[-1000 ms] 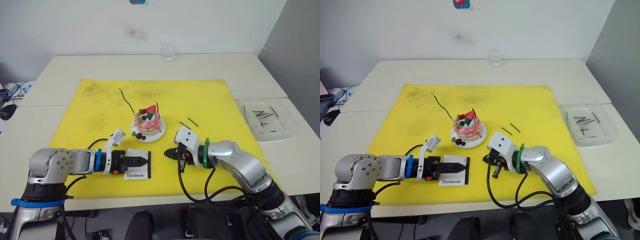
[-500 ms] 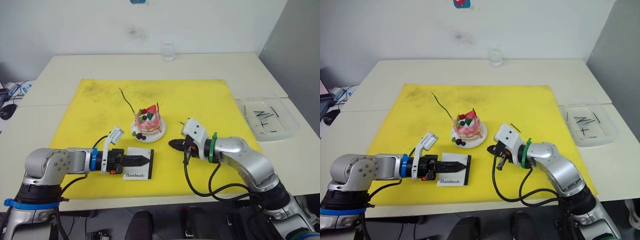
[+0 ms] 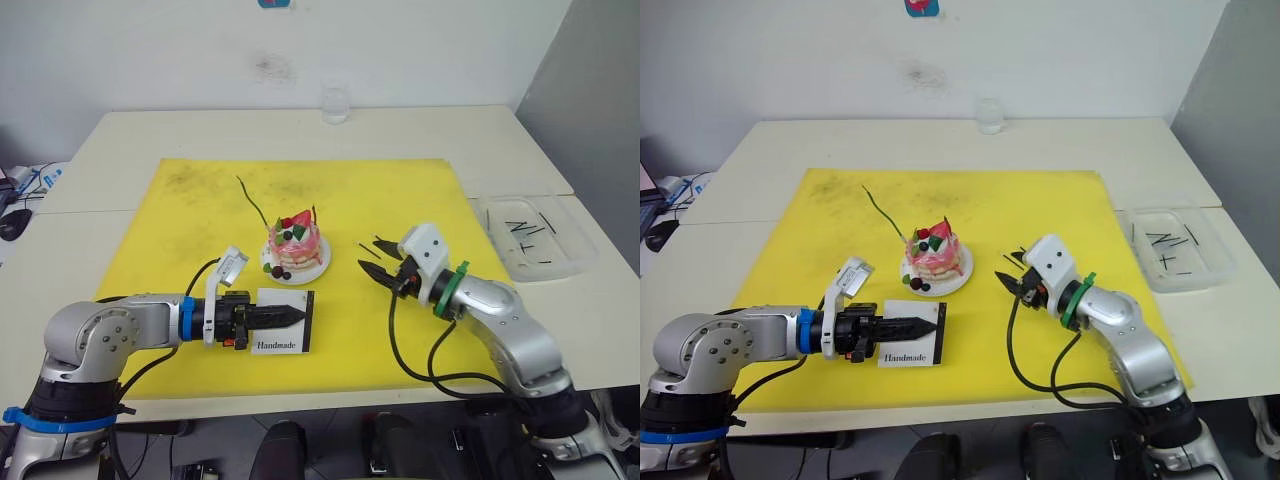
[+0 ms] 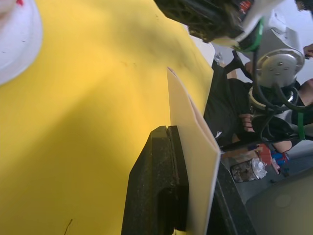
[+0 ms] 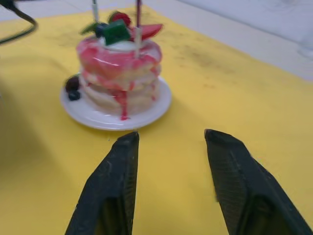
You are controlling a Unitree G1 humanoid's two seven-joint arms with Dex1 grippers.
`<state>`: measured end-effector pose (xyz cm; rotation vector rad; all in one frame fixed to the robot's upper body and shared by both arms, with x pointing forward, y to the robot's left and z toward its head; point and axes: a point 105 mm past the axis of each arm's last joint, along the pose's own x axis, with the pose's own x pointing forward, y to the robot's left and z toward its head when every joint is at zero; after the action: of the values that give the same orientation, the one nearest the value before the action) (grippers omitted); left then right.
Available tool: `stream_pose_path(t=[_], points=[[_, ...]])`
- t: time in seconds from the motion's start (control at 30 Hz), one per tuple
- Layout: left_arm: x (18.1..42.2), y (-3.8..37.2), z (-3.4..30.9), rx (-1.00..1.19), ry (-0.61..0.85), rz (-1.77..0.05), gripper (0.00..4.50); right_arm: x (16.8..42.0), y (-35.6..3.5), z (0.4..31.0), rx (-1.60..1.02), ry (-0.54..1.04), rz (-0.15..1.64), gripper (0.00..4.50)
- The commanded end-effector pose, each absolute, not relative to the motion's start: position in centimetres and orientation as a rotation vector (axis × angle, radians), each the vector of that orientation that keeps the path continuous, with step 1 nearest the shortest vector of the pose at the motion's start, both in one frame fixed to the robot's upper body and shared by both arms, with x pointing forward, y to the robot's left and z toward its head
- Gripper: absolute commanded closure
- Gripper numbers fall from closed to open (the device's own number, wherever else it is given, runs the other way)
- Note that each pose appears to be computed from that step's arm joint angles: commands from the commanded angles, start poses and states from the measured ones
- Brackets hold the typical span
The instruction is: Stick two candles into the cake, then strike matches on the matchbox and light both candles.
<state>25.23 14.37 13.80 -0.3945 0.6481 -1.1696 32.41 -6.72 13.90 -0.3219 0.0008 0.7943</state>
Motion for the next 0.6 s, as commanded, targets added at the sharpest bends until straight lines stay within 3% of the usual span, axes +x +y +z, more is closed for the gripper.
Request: stream_pose_path(t=[0.03, 0.2, 0.6], points=[[25.3, 14.4, 14.9, -0.383, 0.593, -1.174, 4.50, 34.0, -6.4, 14.1, -0.339, -0.051, 0.758, 2.52], [25.0, 14.1, 14.7, -0.387, 0.599, -1.173, 4.50, 35.8, -6.3, 12.3, -0.346, -0.013, 0.718, 2.52], [24.7, 14.3, 14.5, -0.386, 0.600, -1.155, 4.50, 37.4, -5.4, 10.5, -0.267, 0.093, 0.698, 2.52]])
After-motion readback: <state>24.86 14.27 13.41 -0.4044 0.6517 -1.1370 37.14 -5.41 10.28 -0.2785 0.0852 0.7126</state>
